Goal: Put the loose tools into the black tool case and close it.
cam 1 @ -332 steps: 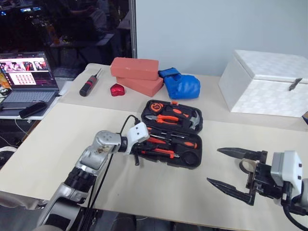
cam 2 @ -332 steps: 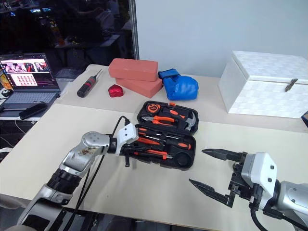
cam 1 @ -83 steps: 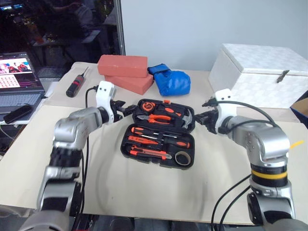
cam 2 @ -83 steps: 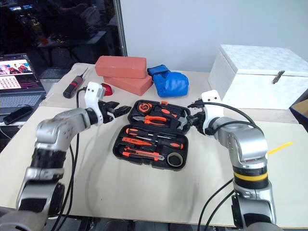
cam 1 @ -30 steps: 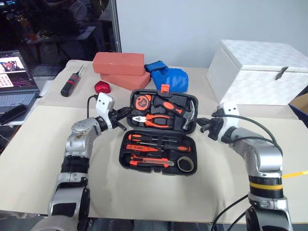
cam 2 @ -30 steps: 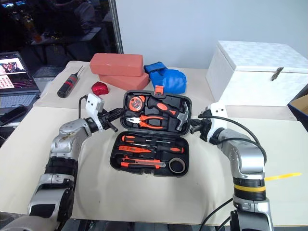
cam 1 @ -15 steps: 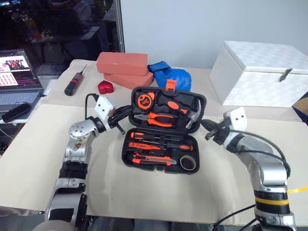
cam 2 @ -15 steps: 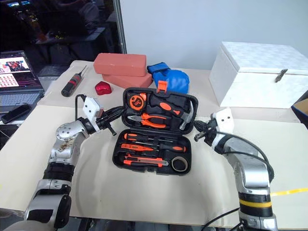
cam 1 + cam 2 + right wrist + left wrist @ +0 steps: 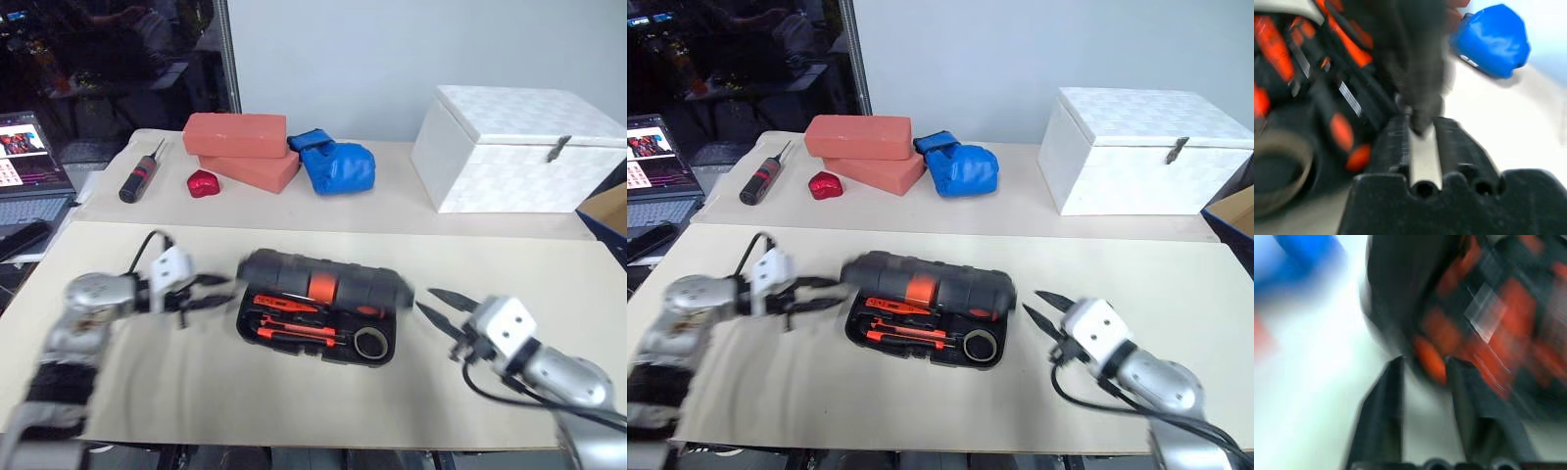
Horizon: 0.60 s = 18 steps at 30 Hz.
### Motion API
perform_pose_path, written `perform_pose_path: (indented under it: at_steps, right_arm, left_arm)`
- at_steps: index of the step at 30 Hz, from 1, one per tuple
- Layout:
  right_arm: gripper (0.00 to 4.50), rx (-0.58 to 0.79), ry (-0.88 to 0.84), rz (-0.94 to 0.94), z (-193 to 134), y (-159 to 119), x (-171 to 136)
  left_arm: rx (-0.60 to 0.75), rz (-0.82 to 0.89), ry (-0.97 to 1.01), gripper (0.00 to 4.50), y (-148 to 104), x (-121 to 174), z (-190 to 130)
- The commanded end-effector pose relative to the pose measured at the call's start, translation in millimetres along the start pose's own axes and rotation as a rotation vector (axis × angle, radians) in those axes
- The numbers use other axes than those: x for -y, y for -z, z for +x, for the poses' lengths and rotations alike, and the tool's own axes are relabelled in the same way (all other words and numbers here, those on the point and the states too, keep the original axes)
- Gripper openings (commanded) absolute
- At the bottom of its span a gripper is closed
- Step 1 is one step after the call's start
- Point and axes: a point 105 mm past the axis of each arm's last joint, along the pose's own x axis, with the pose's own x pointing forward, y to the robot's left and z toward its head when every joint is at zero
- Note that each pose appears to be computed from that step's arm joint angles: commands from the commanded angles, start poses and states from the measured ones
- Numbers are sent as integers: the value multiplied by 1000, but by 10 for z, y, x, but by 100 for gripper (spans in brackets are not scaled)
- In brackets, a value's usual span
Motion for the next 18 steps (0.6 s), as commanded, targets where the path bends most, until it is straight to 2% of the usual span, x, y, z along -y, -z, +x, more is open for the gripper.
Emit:
perform_pose_path:
  at_steps: [1, 2, 4, 5, 7, 8, 11, 12, 16, 18]
  right_arm:
    - [188, -59, -45, -115, -258, -20, 73]
    - [188, -76, -70, -63, -326, 5, 53]
    - [129, -50, -102, 114, -404, -43, -2]
    - [109, -24, -178, 210, -414, -124, -126]
    - [41, 29, -349, 341, -388, -311, -405]
    - [6, 43, -412, 362, -356, -377, -503]
    - [0, 30, -550, 359, -269, -452, -707]
    - [0, 17, -581, 349, -237, -447, -756]
    - [0, -43, -593, 314, 35, -322, -858]
    - [0, -75, -528, 313, 186, -232, -821]
  left_arm:
    - [25, -116, 71, 234, -224, 34, -378]
    - [44, -139, 100, 234, -299, 67, -427]
    - [92, -170, 156, 243, -464, 144, -449]
    - [128, -182, 207, 214, -594, 222, -420]
    - [161, -170, 304, 177, -771, 397, -324]
    - [167, -152, 335, 129, -826, 467, -269]
    - [163, -91, 385, 23, -907, 614, -129]
    - [162, -72, 397, 3, -927, 654, -89]
    - [169, 5, 449, 3, -1028, 777, 74]
    - [165, 26, 461, 3, -1040, 814, 113]
